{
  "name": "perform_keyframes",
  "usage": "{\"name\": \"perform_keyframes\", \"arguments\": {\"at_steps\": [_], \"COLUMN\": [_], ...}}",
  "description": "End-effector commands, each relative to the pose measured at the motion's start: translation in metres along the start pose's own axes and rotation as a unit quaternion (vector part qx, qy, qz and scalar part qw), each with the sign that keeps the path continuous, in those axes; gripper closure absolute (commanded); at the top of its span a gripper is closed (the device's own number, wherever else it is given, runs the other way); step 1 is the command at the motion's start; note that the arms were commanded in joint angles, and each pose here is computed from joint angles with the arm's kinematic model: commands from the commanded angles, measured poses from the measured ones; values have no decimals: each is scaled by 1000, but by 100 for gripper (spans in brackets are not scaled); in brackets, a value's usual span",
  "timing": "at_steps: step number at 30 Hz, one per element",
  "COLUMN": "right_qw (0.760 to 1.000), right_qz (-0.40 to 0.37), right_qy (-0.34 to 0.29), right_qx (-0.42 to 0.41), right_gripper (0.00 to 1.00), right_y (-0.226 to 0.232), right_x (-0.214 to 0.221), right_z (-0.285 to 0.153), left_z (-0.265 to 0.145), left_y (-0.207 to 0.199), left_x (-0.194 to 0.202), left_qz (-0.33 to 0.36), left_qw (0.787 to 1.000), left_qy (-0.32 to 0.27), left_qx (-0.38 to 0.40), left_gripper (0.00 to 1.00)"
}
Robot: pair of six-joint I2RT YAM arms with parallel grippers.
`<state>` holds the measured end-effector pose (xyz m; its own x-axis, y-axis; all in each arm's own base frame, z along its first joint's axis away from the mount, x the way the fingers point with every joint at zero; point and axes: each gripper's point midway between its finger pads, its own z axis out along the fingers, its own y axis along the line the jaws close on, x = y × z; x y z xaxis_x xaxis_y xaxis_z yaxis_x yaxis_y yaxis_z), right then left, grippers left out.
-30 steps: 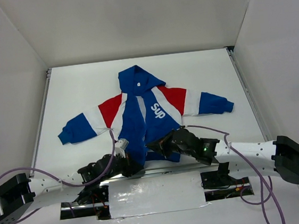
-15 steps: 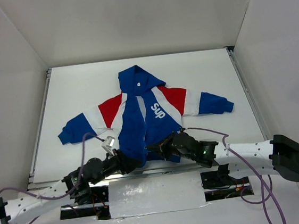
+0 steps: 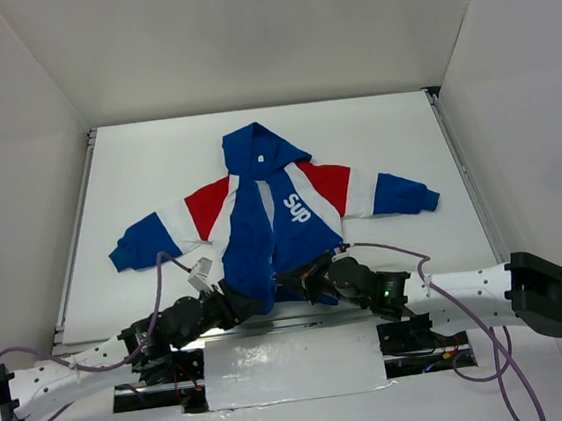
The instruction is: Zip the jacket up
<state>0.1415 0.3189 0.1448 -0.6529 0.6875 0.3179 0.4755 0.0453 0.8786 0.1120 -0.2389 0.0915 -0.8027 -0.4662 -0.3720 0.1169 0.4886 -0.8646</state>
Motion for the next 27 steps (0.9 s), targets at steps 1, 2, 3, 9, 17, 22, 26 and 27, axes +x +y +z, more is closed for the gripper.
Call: {"name": "perform_keyframes", "arguments": {"at_steps": [1, 2, 3, 9, 17, 22, 26, 27], "right_qw": [991, 991, 991, 992, 992, 993, 993, 993], "right_qz": [128, 128, 126, 121, 119, 113, 109, 110], "right_qy": [-9, -12, -16, -18, -10, -6, -3, 0], "right_qx": [-43, -46, -46, -41, -45, -45, -45, -47], "right_gripper": [100, 100, 100, 100, 100, 100, 100, 100], "right_y": [24, 26, 26, 19, 17, 17, 16, 17], "right_x": [-6, -6, -8, -11, -11, -9, -8, -7], "right_z": [-7, -9, -9, -11, -12, -13, -12, -12], "left_z": [4, 4, 4, 5, 15, 21, 26, 28], "left_y": [-43, -47, -48, -56, -74, -76, -69, -64], "left_x": [-12, -11, -14, -25, -28, -29, -30, -29], "left_qz": [-33, -31, -31, -7, 51, 92, 96, 99], "left_qw": [999, 998, 998, 997, 994, 990, 990, 991], "left_qy": [-18, -18, -27, -54, -64, -72, -76, -74], "left_qx": [39, 42, 42, 46, 73, 78, 64, 58], "left_gripper": [44, 43, 42, 29, 32, 32, 33, 33]}}
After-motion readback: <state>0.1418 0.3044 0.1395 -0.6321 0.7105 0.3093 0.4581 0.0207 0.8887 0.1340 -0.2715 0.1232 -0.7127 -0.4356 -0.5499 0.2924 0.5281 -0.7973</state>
